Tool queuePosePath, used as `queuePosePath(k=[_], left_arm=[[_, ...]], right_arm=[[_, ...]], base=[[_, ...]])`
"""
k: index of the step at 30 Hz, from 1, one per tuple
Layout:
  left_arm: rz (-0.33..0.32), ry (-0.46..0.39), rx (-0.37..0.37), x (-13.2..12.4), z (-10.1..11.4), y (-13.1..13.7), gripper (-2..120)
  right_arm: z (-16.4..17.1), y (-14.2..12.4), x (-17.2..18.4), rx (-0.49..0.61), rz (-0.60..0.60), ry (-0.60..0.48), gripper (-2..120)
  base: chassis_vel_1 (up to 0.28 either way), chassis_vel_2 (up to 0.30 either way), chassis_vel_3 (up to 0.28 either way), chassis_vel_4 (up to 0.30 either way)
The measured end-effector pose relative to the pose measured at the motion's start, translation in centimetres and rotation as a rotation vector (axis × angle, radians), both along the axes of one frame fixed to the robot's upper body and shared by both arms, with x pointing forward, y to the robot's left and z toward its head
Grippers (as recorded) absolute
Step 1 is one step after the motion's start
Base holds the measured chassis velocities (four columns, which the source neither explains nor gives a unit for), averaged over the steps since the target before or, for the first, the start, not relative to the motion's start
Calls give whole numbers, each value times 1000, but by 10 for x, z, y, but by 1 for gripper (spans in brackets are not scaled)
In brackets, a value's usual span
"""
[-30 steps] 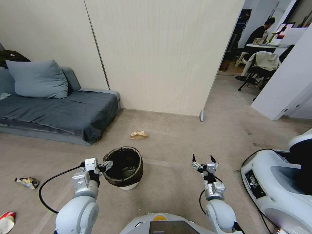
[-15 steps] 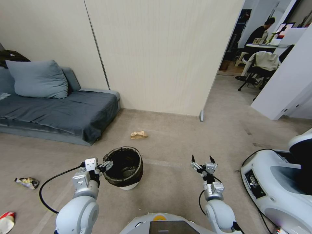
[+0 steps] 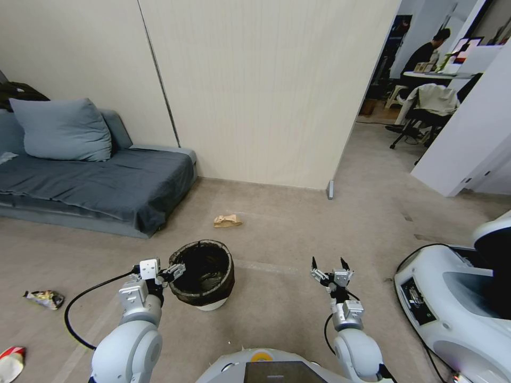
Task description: Pick up the trash bin, then pick up the garbage from the floor and place it into the trash bin.
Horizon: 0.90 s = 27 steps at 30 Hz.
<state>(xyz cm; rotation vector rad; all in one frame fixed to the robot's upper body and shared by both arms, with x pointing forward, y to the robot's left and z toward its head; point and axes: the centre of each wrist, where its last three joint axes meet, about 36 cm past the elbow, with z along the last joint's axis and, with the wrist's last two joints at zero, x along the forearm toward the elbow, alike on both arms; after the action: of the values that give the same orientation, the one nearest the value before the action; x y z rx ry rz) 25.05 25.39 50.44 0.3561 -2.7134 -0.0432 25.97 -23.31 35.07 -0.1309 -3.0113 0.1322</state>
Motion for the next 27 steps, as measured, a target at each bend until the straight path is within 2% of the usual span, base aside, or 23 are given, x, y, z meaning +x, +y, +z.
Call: queuePosePath(k=[20,24,25,27], left_arm=[[-7,7,-8,5,-4,2,100],[-52,80,-72,45,-25,24,100],[-52,80,-72,45,-25,24,100],[-66,112,-96,64,-31,36,100]], right_arm=[[-3,-2,-2,-6,-4,8,100],[-4,-1,0,-4,-4,7,100],[-4,-1,0,-4,-4,7,100],[-4,-1,0,-3,-2,6,100]], base=[[0,0,0,0],[0,0,0,0],[0,0,0,0],[0,0,0,0]])
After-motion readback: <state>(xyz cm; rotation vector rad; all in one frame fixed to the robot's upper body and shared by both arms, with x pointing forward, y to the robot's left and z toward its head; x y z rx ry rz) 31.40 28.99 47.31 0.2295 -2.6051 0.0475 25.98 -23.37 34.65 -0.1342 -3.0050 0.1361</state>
